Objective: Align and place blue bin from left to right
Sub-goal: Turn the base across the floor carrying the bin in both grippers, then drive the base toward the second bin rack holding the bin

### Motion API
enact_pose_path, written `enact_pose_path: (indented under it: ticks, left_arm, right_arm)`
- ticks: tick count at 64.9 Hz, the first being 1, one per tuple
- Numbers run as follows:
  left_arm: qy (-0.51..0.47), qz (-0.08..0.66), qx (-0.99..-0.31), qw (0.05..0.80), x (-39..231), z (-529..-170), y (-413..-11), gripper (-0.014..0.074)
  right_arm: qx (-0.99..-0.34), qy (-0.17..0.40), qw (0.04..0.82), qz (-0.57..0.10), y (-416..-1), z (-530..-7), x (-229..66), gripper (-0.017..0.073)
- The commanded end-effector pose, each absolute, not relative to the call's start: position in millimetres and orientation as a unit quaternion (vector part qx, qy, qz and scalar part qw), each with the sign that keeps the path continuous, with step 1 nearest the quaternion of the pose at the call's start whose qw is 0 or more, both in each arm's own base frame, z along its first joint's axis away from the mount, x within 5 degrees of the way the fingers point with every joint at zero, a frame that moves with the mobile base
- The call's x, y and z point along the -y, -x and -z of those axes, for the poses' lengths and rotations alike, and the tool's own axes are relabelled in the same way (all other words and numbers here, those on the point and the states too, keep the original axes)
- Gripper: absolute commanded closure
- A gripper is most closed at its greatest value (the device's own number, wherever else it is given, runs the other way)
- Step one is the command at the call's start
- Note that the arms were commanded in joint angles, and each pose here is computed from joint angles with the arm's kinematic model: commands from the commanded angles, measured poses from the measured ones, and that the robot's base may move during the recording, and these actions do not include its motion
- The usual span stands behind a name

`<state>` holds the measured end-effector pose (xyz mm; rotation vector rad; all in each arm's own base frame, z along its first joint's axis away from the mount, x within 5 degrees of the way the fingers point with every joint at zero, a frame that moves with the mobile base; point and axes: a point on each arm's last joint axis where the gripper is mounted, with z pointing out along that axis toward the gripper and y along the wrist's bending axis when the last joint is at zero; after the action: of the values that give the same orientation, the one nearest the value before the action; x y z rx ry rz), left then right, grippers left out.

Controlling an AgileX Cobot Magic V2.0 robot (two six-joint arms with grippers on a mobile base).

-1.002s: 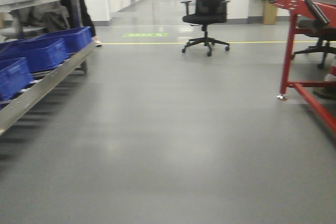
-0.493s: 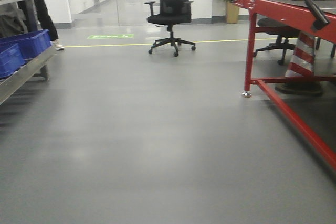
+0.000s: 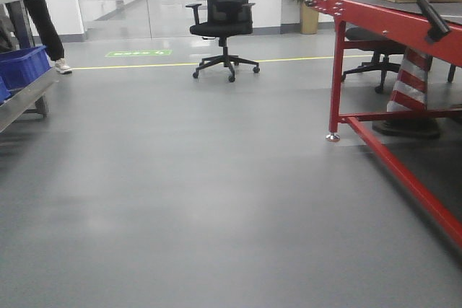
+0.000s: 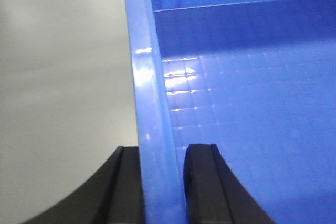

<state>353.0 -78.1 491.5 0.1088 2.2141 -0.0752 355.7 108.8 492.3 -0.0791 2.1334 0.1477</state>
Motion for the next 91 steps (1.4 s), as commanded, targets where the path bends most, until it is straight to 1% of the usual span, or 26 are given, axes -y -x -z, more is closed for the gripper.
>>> enact_pose_path:
  ticks: [1, 91]
  left_arm:
    - [-0.052, 0.042, -0.862, 0.502, 78.3, -511.8, -346.5, 0.061]
    - [-0.052, 0.042, -0.862, 0.502, 78.3, -511.8, -346.5, 0.061]
  right_arm:
    - [-0.831, 0.051, 0.55, -0.067, -347.3, -517.6, -106.9, 0.0637]
    - [-0.831, 0.051, 0.55, -0.067, -347.3, -517.6, -106.9, 0.0637]
